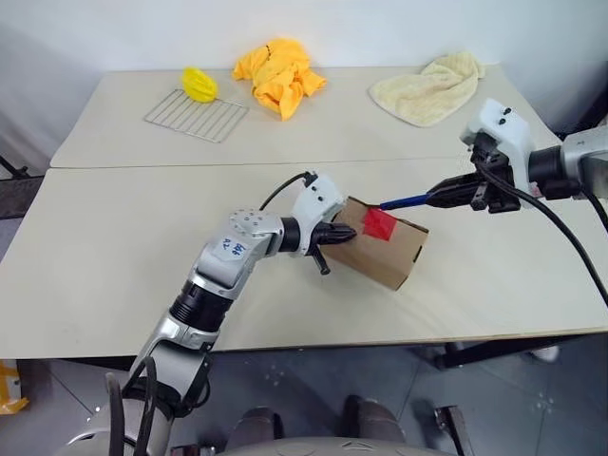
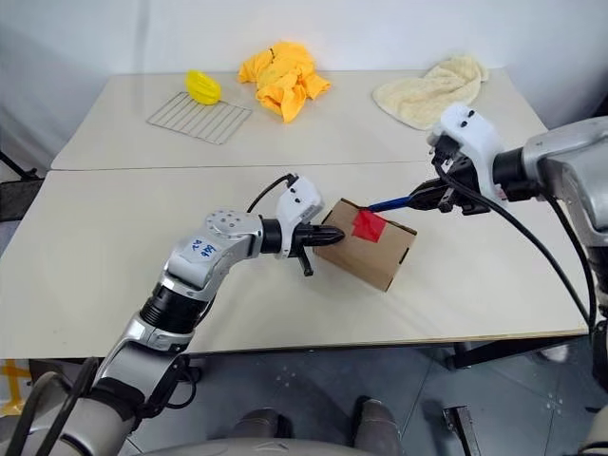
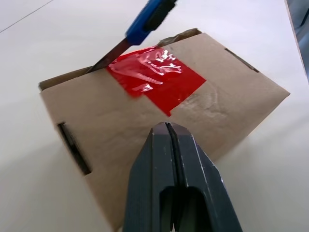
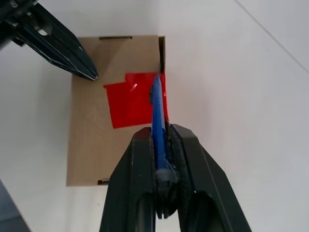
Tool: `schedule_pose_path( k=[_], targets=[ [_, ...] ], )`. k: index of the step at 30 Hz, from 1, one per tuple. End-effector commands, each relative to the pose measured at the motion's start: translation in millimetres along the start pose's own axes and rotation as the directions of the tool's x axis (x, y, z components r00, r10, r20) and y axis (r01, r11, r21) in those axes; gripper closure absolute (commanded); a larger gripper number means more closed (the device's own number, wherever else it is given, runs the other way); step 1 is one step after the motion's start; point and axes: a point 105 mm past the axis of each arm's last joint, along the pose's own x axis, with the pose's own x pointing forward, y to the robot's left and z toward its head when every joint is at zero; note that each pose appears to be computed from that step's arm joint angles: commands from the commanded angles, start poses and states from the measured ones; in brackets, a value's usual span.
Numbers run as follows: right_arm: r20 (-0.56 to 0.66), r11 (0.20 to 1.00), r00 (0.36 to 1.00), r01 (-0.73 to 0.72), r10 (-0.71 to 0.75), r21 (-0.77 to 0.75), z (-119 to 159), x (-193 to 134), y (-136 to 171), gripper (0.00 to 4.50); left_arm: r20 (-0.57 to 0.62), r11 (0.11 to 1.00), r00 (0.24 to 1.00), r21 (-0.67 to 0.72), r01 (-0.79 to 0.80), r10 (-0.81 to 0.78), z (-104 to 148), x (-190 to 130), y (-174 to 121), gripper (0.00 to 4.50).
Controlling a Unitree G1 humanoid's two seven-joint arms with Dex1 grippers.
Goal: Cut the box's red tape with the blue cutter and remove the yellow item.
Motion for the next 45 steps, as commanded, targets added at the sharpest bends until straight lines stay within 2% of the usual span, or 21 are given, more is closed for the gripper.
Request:
schedule_pose_path(
  k=[1, 15, 23, 42, 45],
  targets=[
    [-0.087, 0.999, 0.996, -0.027, 0.030, 0.033, -9, 10, -3, 4.35, -0.024, 1.000, 1.000, 0.005, -0.001, 0.001, -2, 6, -1, 4.50],
    [-0.204, 1.000, 0.979, -0.028, 0.025, -0.013, -10, 12, -18, 4.35, -0.043, 0.999, 0.998, -0.004, -0.045, 0.045, -7, 7, 7, 4.50],
    [-0.197, 0.995, 0.977, -0.093, 0.082, -0.047, 5, 20, -9, 4.35, -0.041, 0.999, 0.998, -0.002, -0.044, 0.044, -7, 8, 6, 4.50],
    [-0.356, 0.992, 0.929, -0.120, 0.105, -0.021, -18, 14, -10, 4.35, -0.035, 0.999, 0.998, -0.009, -0.047, 0.047, -8, 11, 8, 4.50],
    [-0.327, 0.994, 0.941, -0.108, 0.090, -0.035, -8, 18, -12, 4.35, -0.033, 0.999, 0.998, -0.009, -0.051, 0.051, -8, 11, 9, 4.50]
  ],
)
